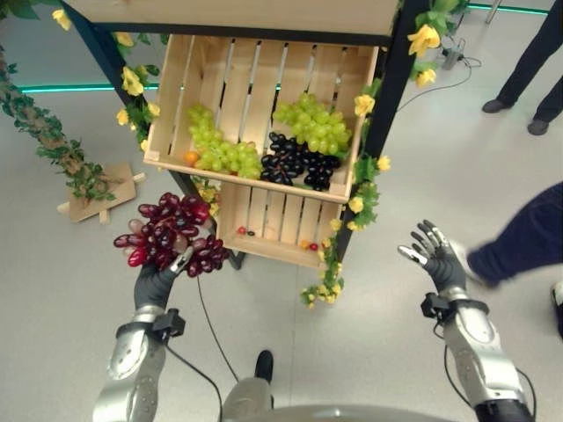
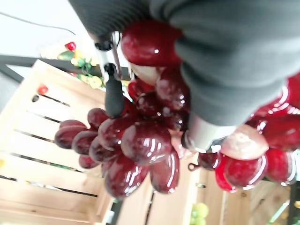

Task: Pick up the fruits from the basket on one side to the basket on the other side

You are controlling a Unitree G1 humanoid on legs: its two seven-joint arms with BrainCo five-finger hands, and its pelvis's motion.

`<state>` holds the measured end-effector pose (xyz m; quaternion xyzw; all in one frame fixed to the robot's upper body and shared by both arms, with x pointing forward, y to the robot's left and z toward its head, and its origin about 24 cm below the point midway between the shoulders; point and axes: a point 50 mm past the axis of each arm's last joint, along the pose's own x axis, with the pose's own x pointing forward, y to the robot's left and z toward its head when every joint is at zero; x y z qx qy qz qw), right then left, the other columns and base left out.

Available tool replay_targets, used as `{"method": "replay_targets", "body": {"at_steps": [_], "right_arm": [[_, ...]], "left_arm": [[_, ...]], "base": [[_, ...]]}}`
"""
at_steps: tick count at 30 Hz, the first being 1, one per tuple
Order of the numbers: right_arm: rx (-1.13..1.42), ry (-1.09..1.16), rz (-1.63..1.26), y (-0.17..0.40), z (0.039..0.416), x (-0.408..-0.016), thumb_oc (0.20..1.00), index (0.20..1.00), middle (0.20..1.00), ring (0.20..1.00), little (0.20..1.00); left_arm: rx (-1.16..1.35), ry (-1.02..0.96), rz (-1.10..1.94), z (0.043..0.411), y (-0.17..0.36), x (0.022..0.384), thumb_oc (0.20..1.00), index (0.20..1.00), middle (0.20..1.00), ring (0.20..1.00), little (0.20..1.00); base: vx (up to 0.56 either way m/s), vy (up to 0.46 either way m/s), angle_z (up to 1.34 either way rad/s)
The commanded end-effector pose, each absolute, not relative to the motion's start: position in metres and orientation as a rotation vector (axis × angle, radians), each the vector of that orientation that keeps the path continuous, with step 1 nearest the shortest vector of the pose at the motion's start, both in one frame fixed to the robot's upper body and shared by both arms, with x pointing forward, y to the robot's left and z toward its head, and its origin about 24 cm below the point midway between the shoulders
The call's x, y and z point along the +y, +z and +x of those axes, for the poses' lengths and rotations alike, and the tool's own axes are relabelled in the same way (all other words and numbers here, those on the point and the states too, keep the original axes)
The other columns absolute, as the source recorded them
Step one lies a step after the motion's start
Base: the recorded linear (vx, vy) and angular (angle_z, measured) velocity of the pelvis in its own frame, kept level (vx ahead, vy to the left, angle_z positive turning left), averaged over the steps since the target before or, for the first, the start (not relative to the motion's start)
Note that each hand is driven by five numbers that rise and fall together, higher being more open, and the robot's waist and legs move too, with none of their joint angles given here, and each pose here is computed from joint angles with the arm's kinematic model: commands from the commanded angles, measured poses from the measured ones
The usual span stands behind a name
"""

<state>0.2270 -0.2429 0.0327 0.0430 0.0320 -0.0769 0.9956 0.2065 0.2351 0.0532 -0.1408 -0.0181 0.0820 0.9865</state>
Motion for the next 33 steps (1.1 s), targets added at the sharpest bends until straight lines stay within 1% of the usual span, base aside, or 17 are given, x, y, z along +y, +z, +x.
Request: {"method": "replay_targets", "body": {"at_steps": [1,8,9,13,15,16,18,19,24,25,26,27,28,29,31,32,33], "right_arm": [[-0.033,-0.124,0.102,0.051,0.241,-0.239,1.000,1.000,1.000,1.000,1.000],[-0.022,-0.092,0.103,0.051,0.245,-0.235,1.000,1.000,1.000,1.000,1.000],[-0.013,-0.085,0.103,0.049,0.247,-0.233,1.000,1.000,1.000,1.000,1.000],[-0.007,-0.052,0.105,0.050,0.252,-0.228,1.000,1.000,1.000,1.000,1.000],[0.002,-0.031,0.099,0.050,0.256,-0.225,1.000,1.000,1.000,1.000,1.000],[0.002,-0.031,0.099,0.050,0.256,-0.225,1.000,1.000,1.000,1.000,1.000],[0.012,0.014,0.091,0.051,0.260,-0.216,1.000,1.000,1.000,1.000,1.000],[0.010,0.014,0.092,0.051,0.260,-0.216,1.000,1.000,1.000,1.000,1.000],[0.030,0.060,0.082,0.050,0.263,-0.208,1.000,1.000,1.000,1.000,1.000],[0.037,0.065,0.080,0.048,0.263,-0.207,1.000,1.000,1.000,1.000,1.000],[0.045,0.081,0.072,0.047,0.263,-0.204,1.000,1.000,1.000,1.000,1.000],[0.044,0.080,0.073,0.047,0.263,-0.204,1.000,1.000,1.000,1.000,1.000],[0.050,0.088,0.070,0.046,0.263,-0.202,1.000,1.000,1.000,1.000,1.000],[0.055,0.096,0.072,0.045,0.263,-0.200,1.000,1.000,1.000,1.000,1.000],[0.065,0.111,0.064,0.043,0.262,-0.197,1.000,1.000,1.000,1.000,1.000],[0.071,0.124,0.061,0.041,0.262,-0.192,1.000,1.000,1.000,1.000,1.000],[0.069,0.122,0.063,0.041,0.262,-0.192,1.000,1.000,1.000,1.000,1.000]], "left_arm": [[-0.350,0.149,-0.261,0.219,0.115,0.242,0.200,0.200,0.200,0.200,0.200],[-0.442,0.091,-0.267,0.232,0.140,0.238,0.200,0.200,0.200,0.200,0.200],[-0.480,0.077,-0.258,0.237,0.151,0.237,0.200,0.200,0.200,0.200,0.200],[-0.524,0.062,-0.239,0.250,0.165,0.236,0.200,0.200,0.200,0.200,0.200],[-0.506,0.048,-0.231,0.264,0.168,0.232,0.200,0.200,0.200,0.200,0.200],[-0.506,0.048,-0.231,0.264,0.168,0.232,0.200,0.200,0.200,0.200,0.200],[-0.480,0.071,-0.167,0.289,0.176,0.238,0.200,0.200,0.200,0.200,0.200],[-0.482,0.070,-0.166,0.290,0.177,0.238,0.200,0.200,0.200,0.200,0.200],[-0.413,0.079,-0.145,0.319,0.182,0.241,0.200,0.200,0.200,0.200,0.200],[-0.427,0.090,-0.090,0.323,0.192,0.245,0.200,0.200,0.200,0.200,0.200],[-0.378,0.106,-0.094,0.334,0.189,0.248,0.200,0.200,0.200,0.200,0.200],[-0.379,0.104,-0.094,0.335,0.189,0.247,0.200,0.200,0.200,0.200,0.200],[-0.379,0.122,-0.028,0.342,0.199,0.252,0.200,0.200,0.200,0.200,0.200],[-0.359,0.137,-0.059,0.346,0.197,0.253,0.200,0.200,0.200,0.200,0.200],[-0.333,0.175,0.048,0.357,0.209,0.263,0.200,0.200,0.200,0.200,0.200],[-0.277,0.210,0.056,0.369,0.209,0.268,0.200,0.200,0.200,0.200,0.200],[-0.279,0.208,0.057,0.370,0.210,0.268,0.200,0.200,0.200,0.200,0.200]], "base": [[0.04,-0.001,-0.03],[0.02,0.000,-0.03],[0.02,-0.004,-0.04],[0.03,-0.001,-0.05],[0.03,-0.002,-0.11],[0.04,-0.001,-0.06],[0.07,-0.004,-0.05],[0.06,-0.002,-0.04],[0.06,0.006,-0.12],[0.08,0.011,-0.11],[0.06,0.010,-0.13],[0.06,0.016,-0.08],[0.04,0.013,-0.04],[0.05,0.023,-0.09],[0.05,0.031,-0.15],[0.03,0.028,-0.12],[0.03,0.031,-0.13]]}}
